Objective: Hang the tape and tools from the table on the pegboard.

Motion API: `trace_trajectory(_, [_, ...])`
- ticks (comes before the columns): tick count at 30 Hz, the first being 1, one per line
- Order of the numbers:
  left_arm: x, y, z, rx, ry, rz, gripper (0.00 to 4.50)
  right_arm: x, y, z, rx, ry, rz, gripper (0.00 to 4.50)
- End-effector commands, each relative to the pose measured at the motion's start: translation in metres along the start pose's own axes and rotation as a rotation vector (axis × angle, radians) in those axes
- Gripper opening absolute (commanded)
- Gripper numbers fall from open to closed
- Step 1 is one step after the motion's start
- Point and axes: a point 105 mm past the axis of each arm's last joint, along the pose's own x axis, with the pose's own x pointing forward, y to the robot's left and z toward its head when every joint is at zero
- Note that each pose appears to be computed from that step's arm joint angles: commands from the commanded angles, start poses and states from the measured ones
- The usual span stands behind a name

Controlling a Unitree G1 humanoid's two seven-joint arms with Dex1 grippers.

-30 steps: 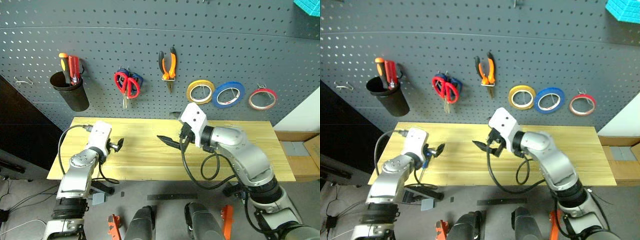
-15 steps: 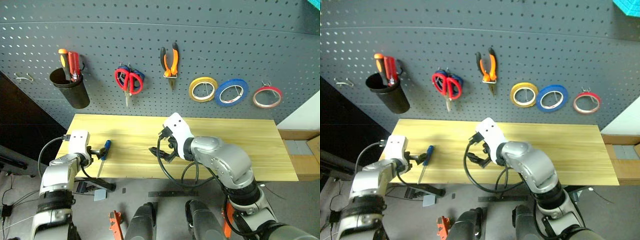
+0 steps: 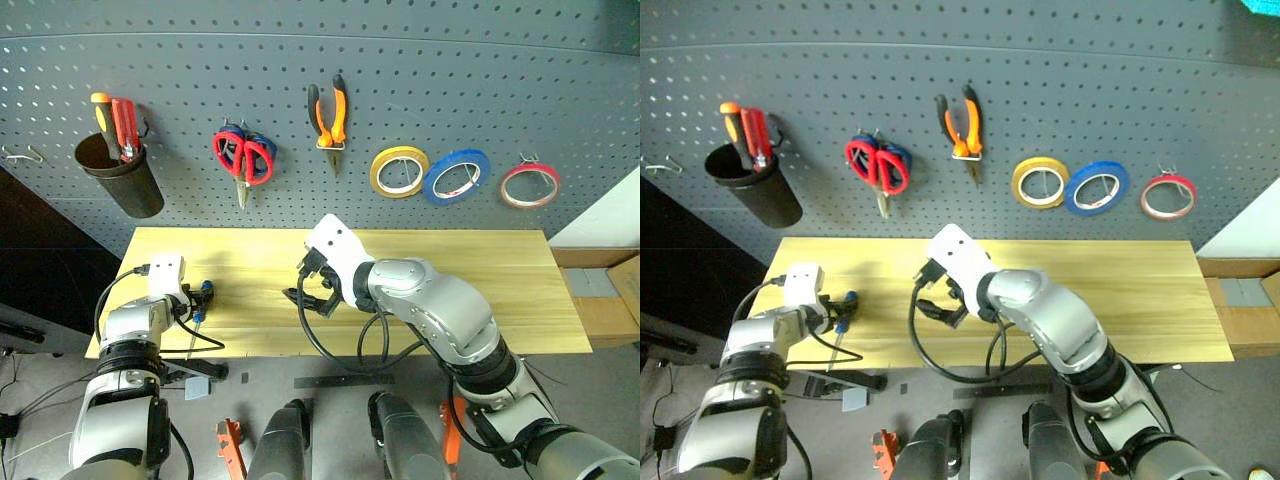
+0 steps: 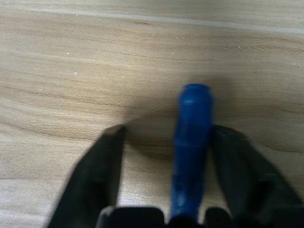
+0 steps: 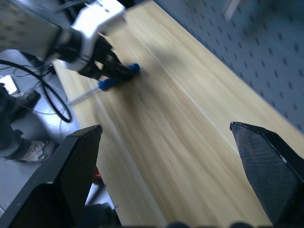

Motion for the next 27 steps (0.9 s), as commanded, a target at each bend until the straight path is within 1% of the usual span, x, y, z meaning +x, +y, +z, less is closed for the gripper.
trace_trajectory(1, [0.001,-0.001,-0.003,-0.007,0.009,-0.006,1.51,-0.005,0.011,0.024,-0.096,-0.118,0.054,4.50])
trace_trajectory(2, [0.000,-0.001,-0.003,-0.006,0.008,-0.007,1.17,-0.006,0.012,0.027,-0.106,-0.135,0.065,4.50])
trace_trajectory(3, [-0.001,-0.002,-0.001,-0.007,0.002,-0.011,0.85,-0.008,0.016,0.034,-0.121,-0.185,0.099,4.50])
trace_trajectory(4, [-0.003,-0.002,0.001,-0.009,-0.005,-0.014,0.66,-0.011,0.019,0.040,-0.142,-0.224,0.123,4.50])
trace_trajectory(6, [-0.005,-0.003,0.004,-0.014,-0.019,-0.018,0.67,-0.013,0.021,0.045,-0.167,-0.264,0.148,4.50])
trace_trajectory(11, [-0.019,-0.001,0.014,-0.034,-0.096,-0.010,0.67,-0.014,0.022,0.048,-0.230,-0.299,0.172,4.50])
trace_trajectory(12, [-0.026,-0.001,0.022,-0.012,-0.152,0.002,0.67,-0.014,0.021,0.050,-0.235,-0.307,0.171,4.50])
trace_trajectory(15, [-0.054,-0.006,0.055,0.130,-0.374,0.072,0.67,-0.018,0.018,0.057,-0.261,-0.335,0.168,4.50])
trace_trajectory(18, [-0.082,-0.018,0.083,0.137,-0.593,0.113,0.67,-0.021,0.014,0.062,-0.300,-0.358,0.160,4.50])
trace_trajectory(21, [-0.111,-0.033,0.109,0.125,-0.801,0.097,0.67,-0.028,0.014,0.065,-0.337,-0.375,0.175,4.50])
trace_trajectory(23, [-0.136,-0.047,0.131,0.194,-0.943,0.094,0.67,-0.033,0.012,0.067,-0.361,-0.383,0.186,4.50])
trace_trajectory(27, [-0.174,-0.059,0.168,0.275,-1.147,0.117,0.67,-0.036,0.001,0.069,-0.384,-0.382,0.172,4.50])
